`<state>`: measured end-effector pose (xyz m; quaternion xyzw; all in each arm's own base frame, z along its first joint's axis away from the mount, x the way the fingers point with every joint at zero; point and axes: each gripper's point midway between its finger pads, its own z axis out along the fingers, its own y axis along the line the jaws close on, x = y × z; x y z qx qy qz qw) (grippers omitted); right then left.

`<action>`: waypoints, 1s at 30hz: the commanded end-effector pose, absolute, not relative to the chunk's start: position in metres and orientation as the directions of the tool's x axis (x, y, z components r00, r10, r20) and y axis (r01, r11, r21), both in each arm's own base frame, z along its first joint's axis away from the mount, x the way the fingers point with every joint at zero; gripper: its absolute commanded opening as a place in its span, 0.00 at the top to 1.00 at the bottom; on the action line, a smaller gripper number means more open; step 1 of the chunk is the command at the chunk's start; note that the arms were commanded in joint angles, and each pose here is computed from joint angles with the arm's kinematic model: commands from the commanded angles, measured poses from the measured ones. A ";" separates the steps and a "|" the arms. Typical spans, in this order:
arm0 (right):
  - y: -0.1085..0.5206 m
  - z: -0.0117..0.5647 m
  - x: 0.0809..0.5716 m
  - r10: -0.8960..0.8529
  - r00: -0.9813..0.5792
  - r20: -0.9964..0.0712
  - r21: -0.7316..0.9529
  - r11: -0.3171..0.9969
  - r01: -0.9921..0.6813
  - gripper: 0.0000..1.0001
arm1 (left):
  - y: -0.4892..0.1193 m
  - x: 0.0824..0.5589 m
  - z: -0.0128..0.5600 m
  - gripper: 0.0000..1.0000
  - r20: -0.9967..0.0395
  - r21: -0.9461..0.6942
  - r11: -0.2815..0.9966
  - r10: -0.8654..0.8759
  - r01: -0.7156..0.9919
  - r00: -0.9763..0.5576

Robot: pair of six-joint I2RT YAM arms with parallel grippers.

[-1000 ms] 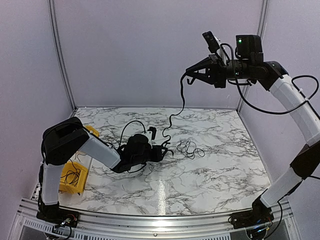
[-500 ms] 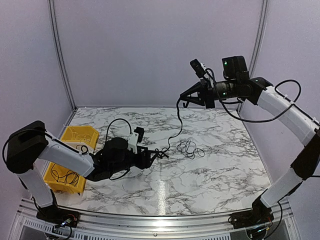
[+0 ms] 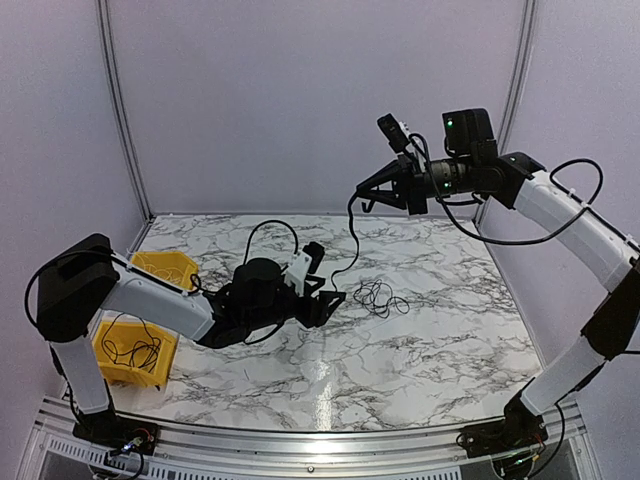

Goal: Untangle the cables

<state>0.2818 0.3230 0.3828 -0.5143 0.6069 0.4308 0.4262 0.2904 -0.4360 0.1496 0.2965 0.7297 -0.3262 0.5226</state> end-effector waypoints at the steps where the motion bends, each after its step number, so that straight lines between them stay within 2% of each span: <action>1: 0.327 0.401 0.279 -0.235 -0.066 -0.970 0.045 0.094 -0.995 1.00 | -0.457 0.288 0.140 0.36 -0.950 -0.160 0.554 0.140 0.817 -0.281; 6: 0.325 0.399 0.278 -0.244 -0.056 -0.968 0.032 0.102 -0.994 1.00 | -0.449 0.306 0.141 0.67 -0.949 -0.165 0.643 0.104 0.747 -0.299; 12: 0.304 0.382 0.294 -0.254 -0.066 -0.965 0.020 0.180 -0.983 1.00 | -0.403 0.310 0.176 0.99 -0.963 -0.133 0.754 0.054 0.643 -0.263; 16: 0.290 0.339 0.306 -0.302 -0.072 -0.950 -0.010 0.260 -0.966 1.00 | -0.355 0.306 0.217 1.00 -0.968 -0.127 0.828 0.015 0.546 -0.249; 18: 0.293 0.296 0.302 -0.342 -0.103 -0.934 0.012 0.259 -0.966 1.00 | -0.334 0.299 0.239 1.00 -0.968 -0.146 0.841 -0.013 0.521 -0.250; 19: 0.300 0.276 0.296 -0.371 -0.105 -0.923 0.015 0.238 -0.971 1.00 | -0.325 0.294 0.249 1.00 -0.967 -0.160 0.840 -0.027 0.519 -0.254; 22: 0.328 0.211 0.267 -0.508 -0.078 -0.858 0.009 0.136 -0.991 0.86 | -0.300 0.282 0.273 1.00 -0.961 -0.184 0.842 -0.044 0.507 -0.274; 24: 0.344 0.177 0.250 -0.558 -0.096 -0.824 0.070 0.067 -0.995 0.81 | -0.277 0.276 0.283 1.00 -0.953 -0.185 0.866 -0.042 0.464 -0.302; 30: 0.359 0.135 0.239 -0.626 -0.122 -0.770 0.148 0.010 -0.989 0.79 | -0.206 0.253 0.297 1.00 -0.925 -0.143 0.937 -0.013 0.318 -0.379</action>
